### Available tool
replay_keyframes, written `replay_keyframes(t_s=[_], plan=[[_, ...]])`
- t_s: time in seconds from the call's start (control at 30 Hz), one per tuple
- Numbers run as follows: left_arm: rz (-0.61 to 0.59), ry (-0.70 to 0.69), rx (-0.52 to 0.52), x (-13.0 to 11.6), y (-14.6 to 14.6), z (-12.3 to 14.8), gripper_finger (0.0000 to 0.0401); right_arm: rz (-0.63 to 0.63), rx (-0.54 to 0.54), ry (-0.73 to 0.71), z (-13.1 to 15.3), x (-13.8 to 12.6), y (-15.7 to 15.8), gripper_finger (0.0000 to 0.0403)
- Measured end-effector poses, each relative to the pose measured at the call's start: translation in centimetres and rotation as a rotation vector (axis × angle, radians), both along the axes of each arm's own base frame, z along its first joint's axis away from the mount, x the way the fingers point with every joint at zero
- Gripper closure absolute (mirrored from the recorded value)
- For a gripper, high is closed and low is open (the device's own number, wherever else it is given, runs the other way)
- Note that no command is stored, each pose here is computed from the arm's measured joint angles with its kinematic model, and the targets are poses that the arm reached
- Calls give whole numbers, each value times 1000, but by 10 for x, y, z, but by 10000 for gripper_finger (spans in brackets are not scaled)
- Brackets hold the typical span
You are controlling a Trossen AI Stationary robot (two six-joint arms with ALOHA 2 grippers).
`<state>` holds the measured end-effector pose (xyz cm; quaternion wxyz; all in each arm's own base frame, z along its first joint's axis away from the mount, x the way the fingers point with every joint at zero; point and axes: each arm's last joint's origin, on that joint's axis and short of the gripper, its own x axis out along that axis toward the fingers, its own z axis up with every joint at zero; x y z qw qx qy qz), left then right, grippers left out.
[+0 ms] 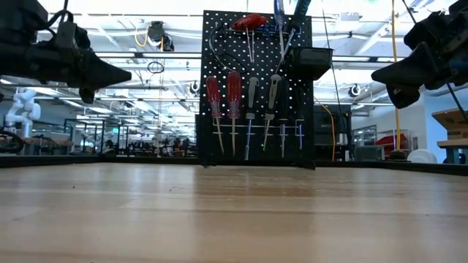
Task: Hang tools onto peg board
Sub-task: Return to Home Position
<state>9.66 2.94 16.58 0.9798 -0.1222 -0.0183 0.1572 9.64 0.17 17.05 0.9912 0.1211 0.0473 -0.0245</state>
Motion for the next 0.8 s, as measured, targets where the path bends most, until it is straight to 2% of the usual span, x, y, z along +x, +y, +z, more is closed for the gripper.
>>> replay_keyframes(t_s=[0.8], plan=[[0,27,-15,0,0,-3,401,1,0,0,0,0,0,403]])
